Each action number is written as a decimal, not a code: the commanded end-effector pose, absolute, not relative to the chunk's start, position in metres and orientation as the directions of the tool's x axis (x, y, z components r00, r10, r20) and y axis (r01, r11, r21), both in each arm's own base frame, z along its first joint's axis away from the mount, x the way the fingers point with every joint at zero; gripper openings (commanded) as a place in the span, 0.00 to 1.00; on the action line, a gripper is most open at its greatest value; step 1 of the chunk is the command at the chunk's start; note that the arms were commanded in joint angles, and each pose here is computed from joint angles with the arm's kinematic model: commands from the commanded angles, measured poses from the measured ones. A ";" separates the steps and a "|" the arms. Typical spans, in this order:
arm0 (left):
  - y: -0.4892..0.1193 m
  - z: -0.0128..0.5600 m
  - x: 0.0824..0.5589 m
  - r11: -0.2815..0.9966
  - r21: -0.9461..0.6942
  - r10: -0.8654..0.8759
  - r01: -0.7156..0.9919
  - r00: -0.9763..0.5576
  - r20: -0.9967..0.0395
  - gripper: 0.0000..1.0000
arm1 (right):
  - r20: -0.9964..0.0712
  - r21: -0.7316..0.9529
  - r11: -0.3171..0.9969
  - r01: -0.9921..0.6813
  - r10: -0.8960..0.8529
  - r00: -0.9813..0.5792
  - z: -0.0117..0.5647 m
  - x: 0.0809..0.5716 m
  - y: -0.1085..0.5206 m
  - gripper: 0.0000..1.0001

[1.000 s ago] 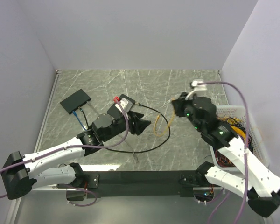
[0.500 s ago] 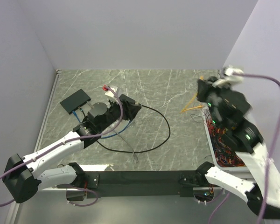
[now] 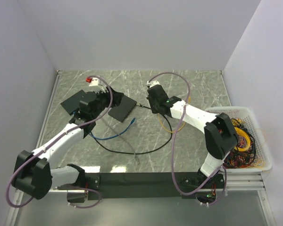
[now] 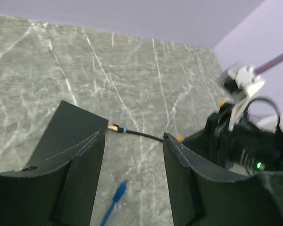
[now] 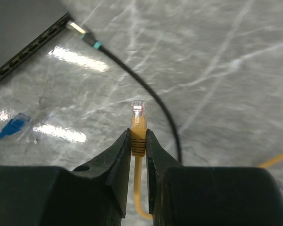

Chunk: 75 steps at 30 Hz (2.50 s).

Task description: Insert the plug into the switch port

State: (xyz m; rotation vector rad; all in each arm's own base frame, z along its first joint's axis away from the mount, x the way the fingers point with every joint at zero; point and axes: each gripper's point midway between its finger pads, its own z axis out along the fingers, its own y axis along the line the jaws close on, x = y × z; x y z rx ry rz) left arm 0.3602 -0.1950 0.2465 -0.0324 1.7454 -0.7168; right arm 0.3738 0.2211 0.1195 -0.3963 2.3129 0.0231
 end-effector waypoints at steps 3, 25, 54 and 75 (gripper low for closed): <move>-0.164 0.238 0.391 0.771 -0.555 -0.479 0.312 -0.288 -0.829 0.57 | -0.765 0.091 0.911 -0.402 -0.194 -0.614 0.124 0.381 0.273 0.00; -0.163 0.127 0.451 0.651 -0.621 -0.486 0.436 -0.389 -0.783 0.68 | -0.705 0.264 0.773 -0.577 -0.253 -0.662 0.042 0.367 0.345 0.00; -0.173 0.103 0.455 0.618 -0.617 -0.441 0.487 -0.435 -0.785 0.65 | -0.779 0.139 0.819 -0.557 -0.257 -0.573 0.050 0.406 0.359 0.00; -0.173 0.079 0.469 0.628 -0.680 -0.420 0.378 -0.571 -0.706 0.64 | -0.787 0.186 0.751 -0.633 -0.272 -0.553 0.055 0.392 0.385 0.00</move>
